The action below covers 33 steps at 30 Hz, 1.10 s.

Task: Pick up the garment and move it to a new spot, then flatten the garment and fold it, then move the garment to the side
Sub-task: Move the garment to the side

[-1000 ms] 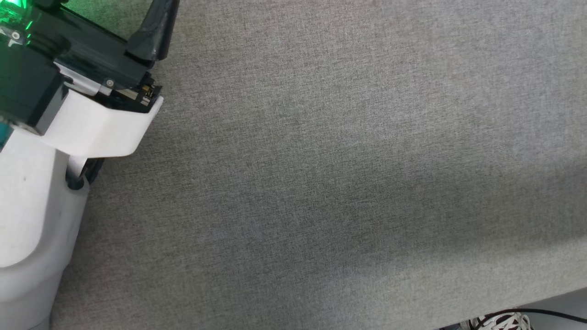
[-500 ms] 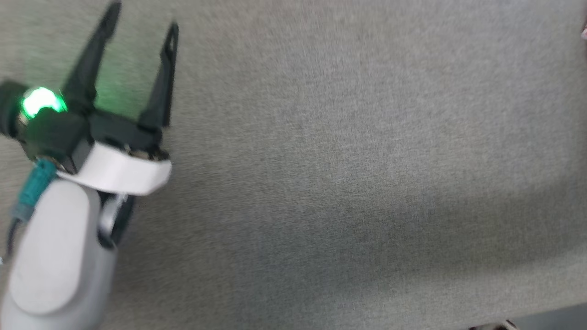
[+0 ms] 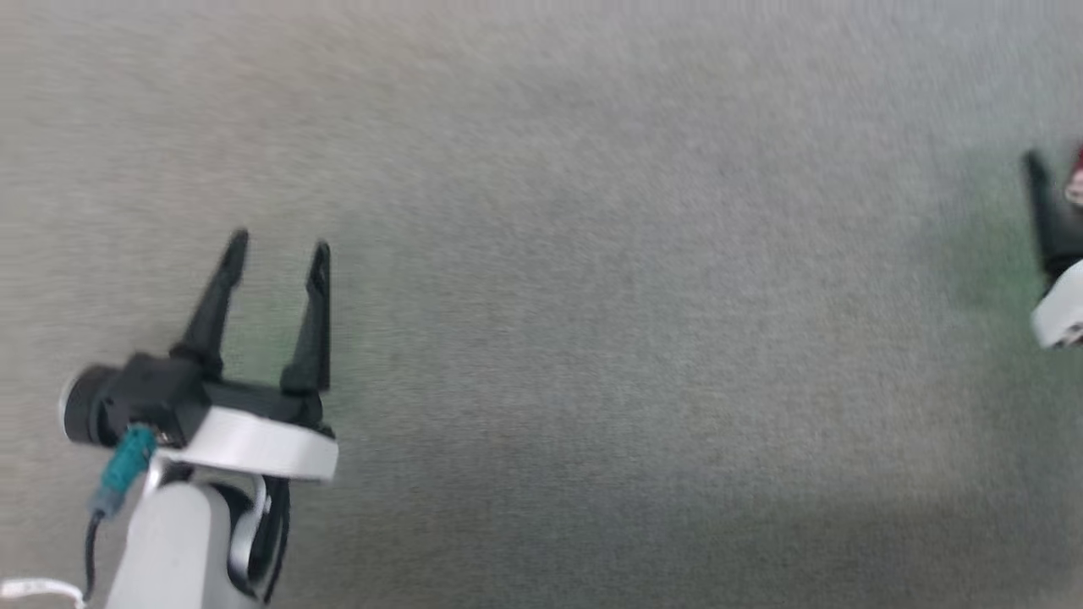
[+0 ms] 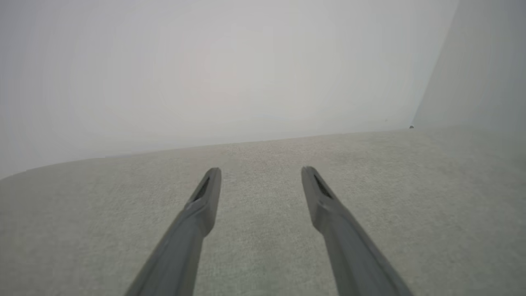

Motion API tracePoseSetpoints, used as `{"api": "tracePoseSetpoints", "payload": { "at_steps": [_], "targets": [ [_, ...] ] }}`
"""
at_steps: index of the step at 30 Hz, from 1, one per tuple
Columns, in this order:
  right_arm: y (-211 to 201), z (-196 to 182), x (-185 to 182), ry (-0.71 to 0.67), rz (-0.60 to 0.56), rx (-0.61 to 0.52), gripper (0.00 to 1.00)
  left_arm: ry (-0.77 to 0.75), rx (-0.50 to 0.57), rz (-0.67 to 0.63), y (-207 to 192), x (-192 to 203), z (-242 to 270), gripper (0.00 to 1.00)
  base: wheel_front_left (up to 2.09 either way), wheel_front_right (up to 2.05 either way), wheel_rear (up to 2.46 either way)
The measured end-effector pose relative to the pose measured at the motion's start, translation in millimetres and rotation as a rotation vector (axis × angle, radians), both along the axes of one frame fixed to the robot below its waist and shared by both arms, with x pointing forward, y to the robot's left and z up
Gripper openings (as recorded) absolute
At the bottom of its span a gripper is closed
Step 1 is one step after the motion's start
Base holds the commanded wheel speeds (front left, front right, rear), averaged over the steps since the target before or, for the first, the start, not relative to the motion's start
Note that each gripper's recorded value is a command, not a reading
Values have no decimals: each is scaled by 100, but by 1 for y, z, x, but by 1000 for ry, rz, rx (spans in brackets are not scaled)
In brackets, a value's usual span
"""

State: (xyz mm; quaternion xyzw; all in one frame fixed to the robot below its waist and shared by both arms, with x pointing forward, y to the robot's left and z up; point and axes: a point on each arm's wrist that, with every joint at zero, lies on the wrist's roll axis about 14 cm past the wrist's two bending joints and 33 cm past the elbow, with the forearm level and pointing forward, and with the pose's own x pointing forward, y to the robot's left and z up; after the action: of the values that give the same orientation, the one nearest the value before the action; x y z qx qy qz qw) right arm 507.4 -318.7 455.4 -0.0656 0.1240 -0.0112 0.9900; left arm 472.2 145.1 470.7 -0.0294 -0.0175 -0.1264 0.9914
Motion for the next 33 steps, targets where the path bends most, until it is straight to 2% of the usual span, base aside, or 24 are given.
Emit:
{"api": "tracePoseSetpoints", "payload": {
  "at_steps": [6,11,23,33],
  "targets": [
    [53,17,-6,-82,113,46,100,17,-3,94,30,-35,7,100,0,0,0],
    [77,29,-24,-136,151,83,100,29,-17,156,49,-66,11,100,0,0,0],
    [108,57,-73,-248,189,161,100,2,-37,233,71,-116,25,100,0,0,0],
    [107,70,-99,-306,174,196,100,-18,-45,267,79,-136,31,100,0,0,0]
  ]
}}
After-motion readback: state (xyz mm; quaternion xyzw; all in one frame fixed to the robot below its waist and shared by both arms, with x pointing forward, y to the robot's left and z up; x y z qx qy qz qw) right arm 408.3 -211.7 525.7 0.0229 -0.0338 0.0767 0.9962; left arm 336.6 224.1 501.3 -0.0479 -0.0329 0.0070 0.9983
